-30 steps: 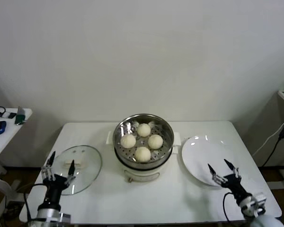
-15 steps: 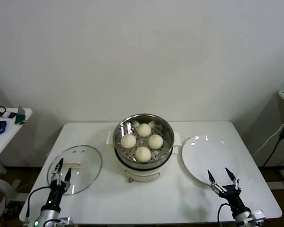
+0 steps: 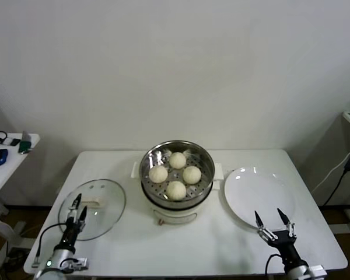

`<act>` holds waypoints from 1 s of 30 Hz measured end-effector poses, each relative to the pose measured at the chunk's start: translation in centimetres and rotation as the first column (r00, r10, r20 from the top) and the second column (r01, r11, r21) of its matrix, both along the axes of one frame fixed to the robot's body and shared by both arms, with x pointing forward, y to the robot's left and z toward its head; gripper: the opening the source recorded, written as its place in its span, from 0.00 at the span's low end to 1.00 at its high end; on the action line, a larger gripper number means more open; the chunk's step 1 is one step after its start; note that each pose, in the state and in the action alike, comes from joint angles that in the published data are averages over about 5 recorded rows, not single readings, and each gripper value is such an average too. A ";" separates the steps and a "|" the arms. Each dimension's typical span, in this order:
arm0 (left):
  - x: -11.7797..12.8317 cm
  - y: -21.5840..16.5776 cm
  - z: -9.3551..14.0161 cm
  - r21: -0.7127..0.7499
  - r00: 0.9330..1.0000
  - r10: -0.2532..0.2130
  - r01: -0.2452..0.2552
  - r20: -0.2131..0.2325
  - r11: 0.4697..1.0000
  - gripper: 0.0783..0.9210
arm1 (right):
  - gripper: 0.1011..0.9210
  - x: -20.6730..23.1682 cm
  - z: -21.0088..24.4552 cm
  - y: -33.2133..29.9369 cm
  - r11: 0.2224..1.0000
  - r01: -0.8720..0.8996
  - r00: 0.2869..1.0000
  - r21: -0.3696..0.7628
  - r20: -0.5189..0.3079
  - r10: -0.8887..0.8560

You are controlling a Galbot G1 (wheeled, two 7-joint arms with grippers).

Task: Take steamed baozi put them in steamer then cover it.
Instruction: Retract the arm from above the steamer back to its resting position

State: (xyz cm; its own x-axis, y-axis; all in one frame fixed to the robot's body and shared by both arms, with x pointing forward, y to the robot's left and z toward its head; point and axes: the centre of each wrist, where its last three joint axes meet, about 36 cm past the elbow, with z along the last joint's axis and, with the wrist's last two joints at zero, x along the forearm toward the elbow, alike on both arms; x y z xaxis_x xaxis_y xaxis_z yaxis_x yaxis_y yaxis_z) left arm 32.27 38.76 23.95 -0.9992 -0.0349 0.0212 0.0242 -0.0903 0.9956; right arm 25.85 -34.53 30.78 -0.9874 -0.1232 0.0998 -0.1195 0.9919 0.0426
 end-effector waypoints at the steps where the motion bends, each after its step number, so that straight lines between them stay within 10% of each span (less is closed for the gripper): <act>1: 0.3 0.1 -0.1 0.002 1.000 -0.001 0.001 -0.001 1.000 0.88 | 0.88 -0.1 0.0 0.1 1.000 0.001 1.000 0.000 0.001 -0.001; 11: 3.2 0.9 -0.9 0.010 1.000 0.001 -0.001 0.000 1.000 0.81 | 0.88 -0.5 0.1 0.7 1.000 0.007 1.000 0.001 0.009 -0.007; 30: 3.9 1.3 -1.9 0.010 1.000 0.027 -0.027 -0.014 1.000 0.16 | 0.88 -0.4 0.5 1.6 1.000 0.011 0.999 0.001 0.030 -0.011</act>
State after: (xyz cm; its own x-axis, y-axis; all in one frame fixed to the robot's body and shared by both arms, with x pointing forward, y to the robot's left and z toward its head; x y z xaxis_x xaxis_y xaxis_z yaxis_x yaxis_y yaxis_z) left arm 36.17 40.02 22.09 -0.9975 -0.0623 0.0344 0.0405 -0.0987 0.9943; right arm 25.44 -32.96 31.26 -0.9912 -0.1125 0.0696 -0.1099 0.9931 0.0398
